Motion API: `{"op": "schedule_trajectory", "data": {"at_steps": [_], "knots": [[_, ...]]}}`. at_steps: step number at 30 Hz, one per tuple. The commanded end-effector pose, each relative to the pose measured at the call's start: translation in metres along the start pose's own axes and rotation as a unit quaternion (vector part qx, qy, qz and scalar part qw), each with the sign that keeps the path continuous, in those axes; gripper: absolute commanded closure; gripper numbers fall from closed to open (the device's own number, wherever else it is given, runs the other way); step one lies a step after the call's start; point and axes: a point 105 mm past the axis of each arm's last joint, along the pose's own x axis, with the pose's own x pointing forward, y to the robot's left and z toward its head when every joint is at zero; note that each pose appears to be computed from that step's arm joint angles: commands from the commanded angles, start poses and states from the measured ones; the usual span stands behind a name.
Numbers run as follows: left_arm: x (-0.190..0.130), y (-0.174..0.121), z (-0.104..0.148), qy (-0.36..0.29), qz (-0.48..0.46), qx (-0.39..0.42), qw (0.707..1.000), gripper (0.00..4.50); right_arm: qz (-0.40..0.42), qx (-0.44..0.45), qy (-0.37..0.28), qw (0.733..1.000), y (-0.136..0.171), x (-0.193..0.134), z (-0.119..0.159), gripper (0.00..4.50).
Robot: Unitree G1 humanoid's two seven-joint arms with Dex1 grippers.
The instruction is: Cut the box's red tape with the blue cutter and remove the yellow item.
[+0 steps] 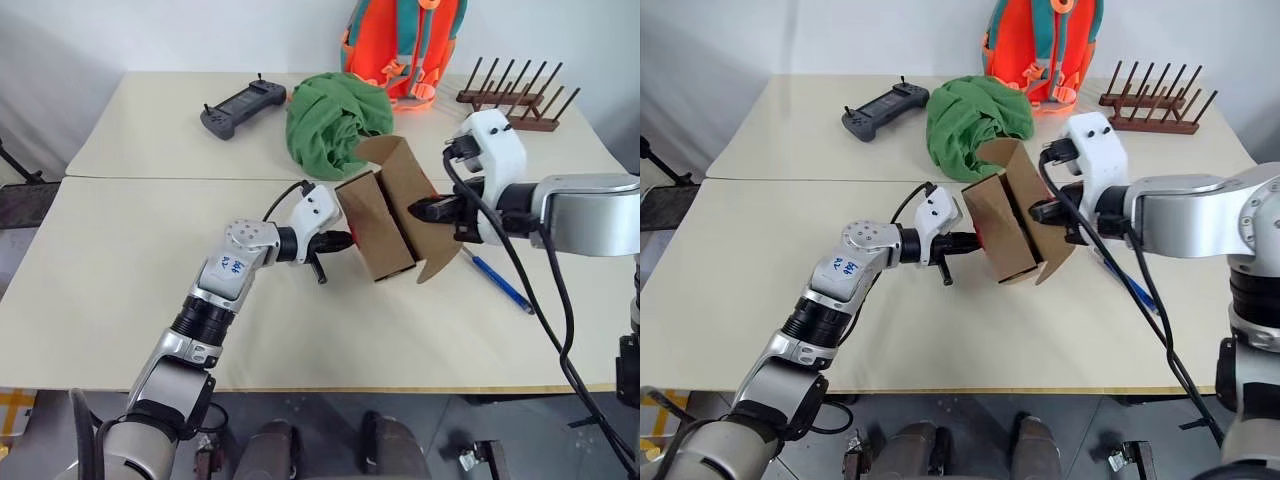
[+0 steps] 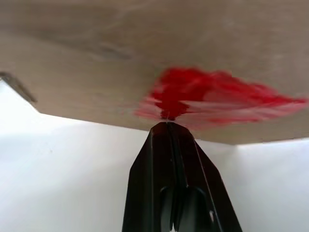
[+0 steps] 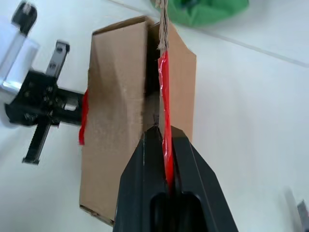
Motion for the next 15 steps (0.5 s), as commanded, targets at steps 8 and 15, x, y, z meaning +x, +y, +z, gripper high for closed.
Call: {"op": "schedule_trajectory", "data": {"at_steps": [8, 15], "knots": [[-0.031, -0.006, 0.046, -0.055, -0.082, -0.05, 0.994, 4.5, -0.03, 0.015, 0.031, 0.999, 0.005, 0.019, -0.014, 4.46], [-0.044, -0.006, 0.07, -0.075, -0.099, -0.048, 0.991, 4.5, -0.044, 0.03, 0.048, 0.997, 0.002, 0.03, -0.015, 4.46]]}}
